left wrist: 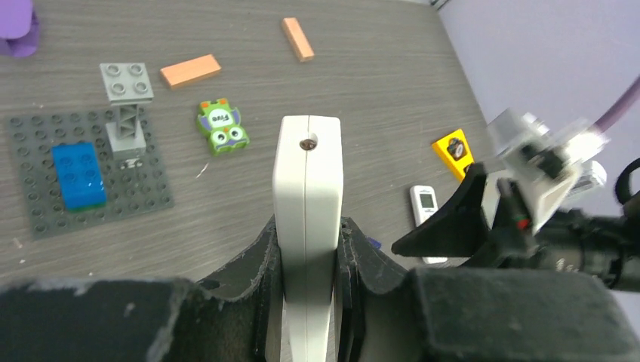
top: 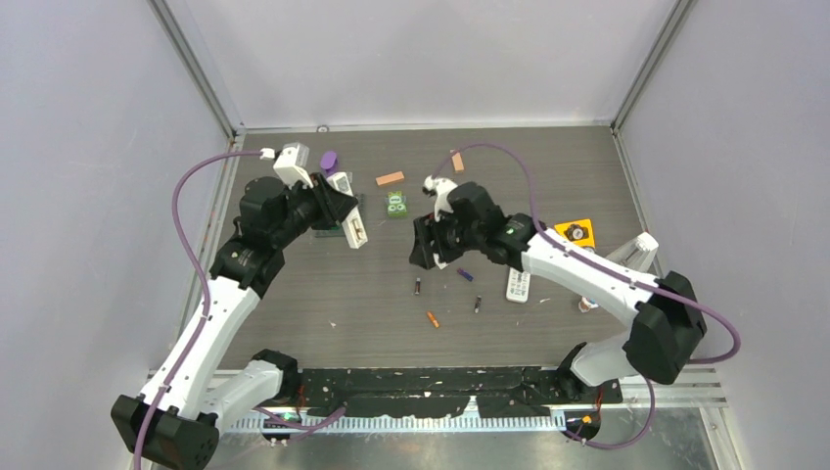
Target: Load the batteries into the remote control
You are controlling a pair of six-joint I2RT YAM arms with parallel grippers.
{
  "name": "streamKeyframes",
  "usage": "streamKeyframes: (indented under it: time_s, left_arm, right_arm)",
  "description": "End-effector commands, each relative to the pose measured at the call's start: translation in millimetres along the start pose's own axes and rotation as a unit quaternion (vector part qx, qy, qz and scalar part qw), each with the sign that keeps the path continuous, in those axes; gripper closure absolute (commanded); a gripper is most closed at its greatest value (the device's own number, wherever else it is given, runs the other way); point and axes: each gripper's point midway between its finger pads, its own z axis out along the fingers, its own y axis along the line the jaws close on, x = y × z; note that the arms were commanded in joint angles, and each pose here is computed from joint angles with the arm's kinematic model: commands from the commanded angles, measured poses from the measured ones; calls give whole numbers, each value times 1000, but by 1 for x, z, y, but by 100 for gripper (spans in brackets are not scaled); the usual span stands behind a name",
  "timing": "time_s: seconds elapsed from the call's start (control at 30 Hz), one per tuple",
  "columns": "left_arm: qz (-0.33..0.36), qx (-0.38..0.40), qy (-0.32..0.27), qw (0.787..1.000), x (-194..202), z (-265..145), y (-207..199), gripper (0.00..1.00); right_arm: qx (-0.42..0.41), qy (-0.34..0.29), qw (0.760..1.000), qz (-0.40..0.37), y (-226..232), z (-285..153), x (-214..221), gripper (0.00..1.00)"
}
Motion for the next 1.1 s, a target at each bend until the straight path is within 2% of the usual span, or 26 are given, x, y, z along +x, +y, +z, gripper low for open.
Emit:
streamKeyframes:
  time_s: [0.0, 0.2, 0.27, 0.37, 0.43, 0.77, 1.03, 1.07]
  left_arm:
    - [16, -21, -14, 1000, -5, -8, 6, 100]
    - [10, -28, -11, 1000, 0, -10, 10, 100]
    - [12, -31, -11, 999, 1, -11, 12, 100]
    - [14, -35, -10, 999, 1, -12, 13, 100]
    - [14, -35, -9, 999, 2, -11, 13, 100]
    - [12, -31, -3, 999, 5, -8, 13, 100]
    - [18, -31, -5, 999, 1, -9, 12, 100]
    - [17, -30, -5, 999, 0, -8, 11, 100]
  right_arm:
    - [99, 107, 987, -72, -31, 7, 68, 33]
    - [101, 193, 967, -135, -20, 29, 119, 36]
    - [120, 209, 959, -150, -23, 35, 128, 40]
    - [118, 235, 951, -162, -21, 41, 144, 52]
    - [119, 244, 948, -166, -21, 43, 151, 56]
    - [125, 271, 939, -170, -29, 56, 170, 61]
    - [125, 284, 936, -165, -34, 60, 181, 76]
    - [124, 282, 937, -165, -33, 60, 181, 81]
